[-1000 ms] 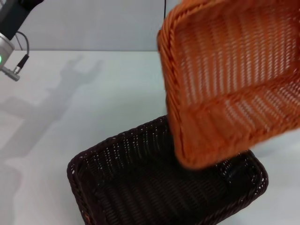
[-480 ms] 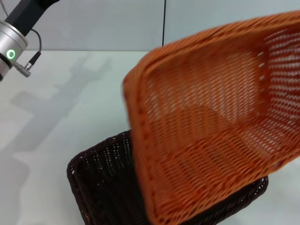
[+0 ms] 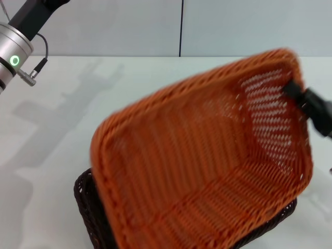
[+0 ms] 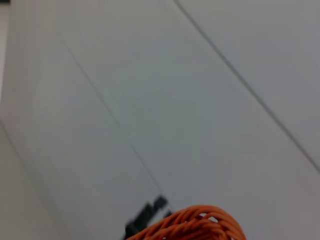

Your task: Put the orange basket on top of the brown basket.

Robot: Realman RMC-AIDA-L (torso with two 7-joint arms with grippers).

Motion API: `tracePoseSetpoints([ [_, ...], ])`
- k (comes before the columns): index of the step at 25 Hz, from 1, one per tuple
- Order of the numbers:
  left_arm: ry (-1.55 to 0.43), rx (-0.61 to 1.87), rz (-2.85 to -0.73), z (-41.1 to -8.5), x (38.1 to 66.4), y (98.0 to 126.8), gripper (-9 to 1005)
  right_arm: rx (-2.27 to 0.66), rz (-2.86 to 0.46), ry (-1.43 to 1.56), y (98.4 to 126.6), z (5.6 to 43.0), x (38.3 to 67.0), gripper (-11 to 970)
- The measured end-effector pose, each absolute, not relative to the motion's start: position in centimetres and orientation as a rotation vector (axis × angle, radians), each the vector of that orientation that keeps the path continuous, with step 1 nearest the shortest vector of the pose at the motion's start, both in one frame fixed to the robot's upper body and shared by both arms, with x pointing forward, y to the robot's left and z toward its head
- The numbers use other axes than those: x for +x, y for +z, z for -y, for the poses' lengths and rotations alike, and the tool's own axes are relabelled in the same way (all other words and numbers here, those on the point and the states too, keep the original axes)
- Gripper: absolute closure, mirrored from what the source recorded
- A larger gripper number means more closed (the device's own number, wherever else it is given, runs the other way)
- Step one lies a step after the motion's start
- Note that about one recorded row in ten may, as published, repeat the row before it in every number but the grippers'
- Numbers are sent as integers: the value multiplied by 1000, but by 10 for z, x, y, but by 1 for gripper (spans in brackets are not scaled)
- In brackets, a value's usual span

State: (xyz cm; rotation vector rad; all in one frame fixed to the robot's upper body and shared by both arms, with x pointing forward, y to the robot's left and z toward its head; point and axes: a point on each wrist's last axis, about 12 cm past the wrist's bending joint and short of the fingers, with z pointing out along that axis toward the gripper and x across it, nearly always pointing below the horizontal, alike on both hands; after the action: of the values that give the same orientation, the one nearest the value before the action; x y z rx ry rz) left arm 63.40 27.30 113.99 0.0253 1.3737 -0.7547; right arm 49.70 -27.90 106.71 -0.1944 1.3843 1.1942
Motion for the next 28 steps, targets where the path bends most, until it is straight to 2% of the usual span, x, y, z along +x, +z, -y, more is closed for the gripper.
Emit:
tracePoseSetpoints([
  [5,-752,22,-1377,-275,633,1139,167,-209,-1498,1203,1055,271,499,684],
  [12,-749,15,-1373,-276,634,1139,167,-216,-1497,1189,1060,278,502,673],
  [19,-748,10,-1369,-276,634,1140,167,-235,-1463,1147,1070,290,506,361],
  [21,-744,2,-1364,-279,633,1140,167,-235,-1435,1082,1077,303,507,272],
  [22,-743,1,-1363,-279,632,1140,167,-227,-1398,984,1086,323,507,228],
  [24,-737,-6,-1360,-283,631,1139,167,-221,-1376,924,1090,333,506,221],
  [25,-732,-14,-1356,-285,630,1139,167,-210,-1322,761,1101,357,505,218],
  [26,-732,-14,-1356,-285,630,1139,167,-210,-1322,761,1101,357,505,215],
  [28,-726,-28,-1350,-290,628,1139,167,-176,-1265,574,1109,380,503,208],
])
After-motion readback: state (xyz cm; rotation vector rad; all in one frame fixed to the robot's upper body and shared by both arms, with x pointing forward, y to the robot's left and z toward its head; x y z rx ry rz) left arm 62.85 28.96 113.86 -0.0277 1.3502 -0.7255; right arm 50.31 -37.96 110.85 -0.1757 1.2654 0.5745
